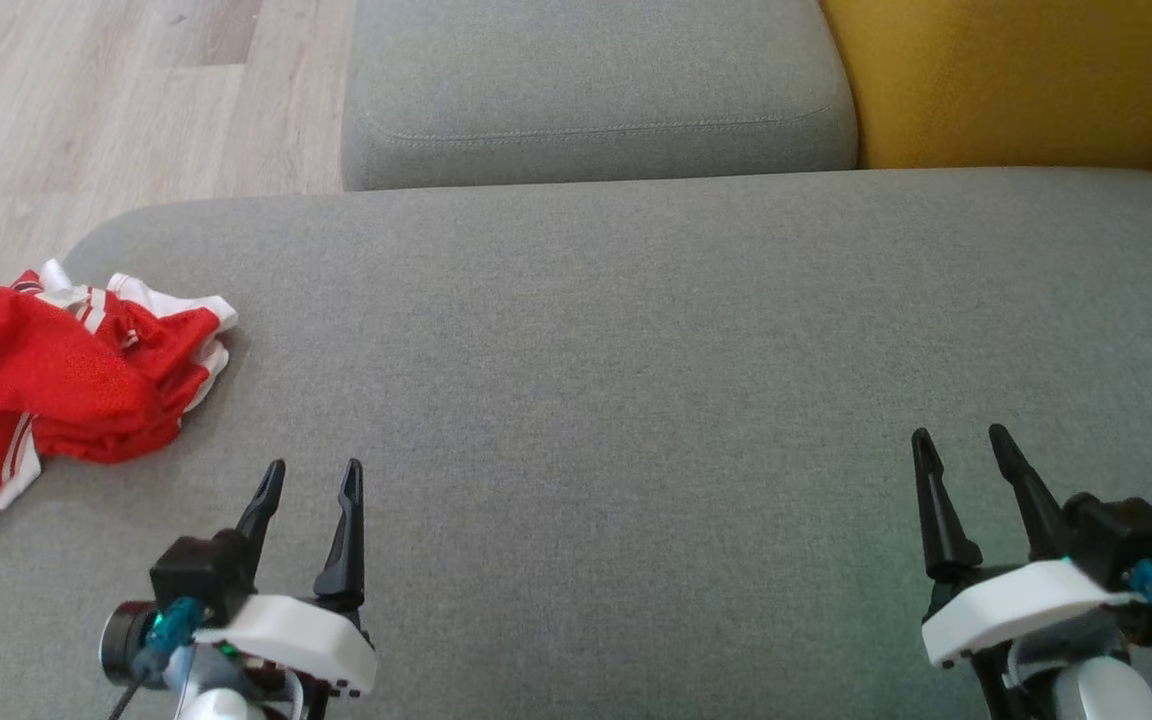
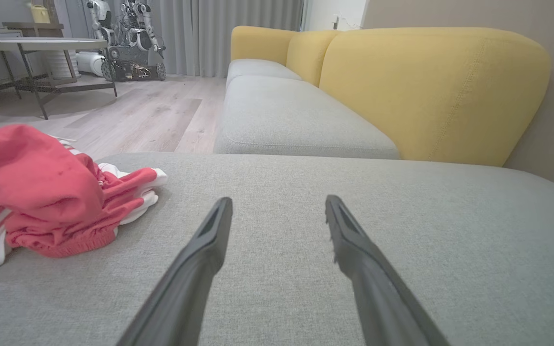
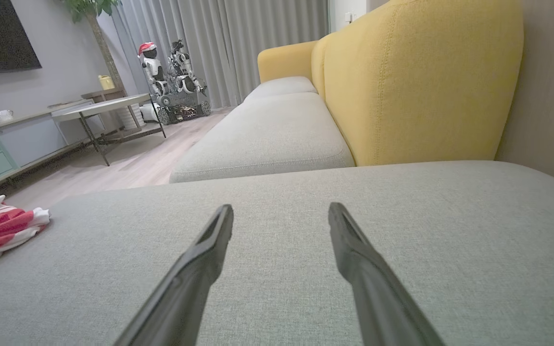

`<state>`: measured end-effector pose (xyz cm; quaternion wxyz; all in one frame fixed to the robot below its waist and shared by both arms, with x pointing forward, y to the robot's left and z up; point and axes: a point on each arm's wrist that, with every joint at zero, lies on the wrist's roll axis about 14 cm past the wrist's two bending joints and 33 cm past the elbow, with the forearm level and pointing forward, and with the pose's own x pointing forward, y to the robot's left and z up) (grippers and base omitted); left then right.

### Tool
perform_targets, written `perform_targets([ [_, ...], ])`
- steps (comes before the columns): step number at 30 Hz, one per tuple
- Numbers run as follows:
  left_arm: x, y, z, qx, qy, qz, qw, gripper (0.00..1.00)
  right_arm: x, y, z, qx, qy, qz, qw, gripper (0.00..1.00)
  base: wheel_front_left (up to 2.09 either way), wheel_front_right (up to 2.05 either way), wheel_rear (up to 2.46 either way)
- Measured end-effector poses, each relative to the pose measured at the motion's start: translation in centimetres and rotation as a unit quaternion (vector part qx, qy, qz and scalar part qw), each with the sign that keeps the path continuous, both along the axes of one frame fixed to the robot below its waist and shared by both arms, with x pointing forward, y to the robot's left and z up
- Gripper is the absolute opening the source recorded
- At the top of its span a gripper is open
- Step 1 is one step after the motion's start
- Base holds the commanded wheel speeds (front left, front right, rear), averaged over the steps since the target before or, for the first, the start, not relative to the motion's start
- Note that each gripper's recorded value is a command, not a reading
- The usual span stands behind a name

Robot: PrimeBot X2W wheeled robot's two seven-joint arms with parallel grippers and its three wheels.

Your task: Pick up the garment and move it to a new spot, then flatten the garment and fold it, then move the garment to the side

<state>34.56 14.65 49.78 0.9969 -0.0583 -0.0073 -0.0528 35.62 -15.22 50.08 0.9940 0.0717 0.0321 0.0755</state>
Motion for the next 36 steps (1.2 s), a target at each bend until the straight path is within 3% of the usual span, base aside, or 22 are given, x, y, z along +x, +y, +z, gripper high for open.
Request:
perform_targets([
  [14,-0.3,-0.1,-0.9,0.059,-0.005,0.001,0.998,1.00,-0.2,-0.3,0.0,-0.039,-0.007,-0.005,0.999,1.00,0.00,0.00,0.00],
  [36,-0.4,0.0,-1.3,0.043,0.004,0.010,0.999,1.00,-0.1,-0.6,-0.5,-0.012,0.002,-0.012,1.000,1.00,0.00,0.00,0.00],
])
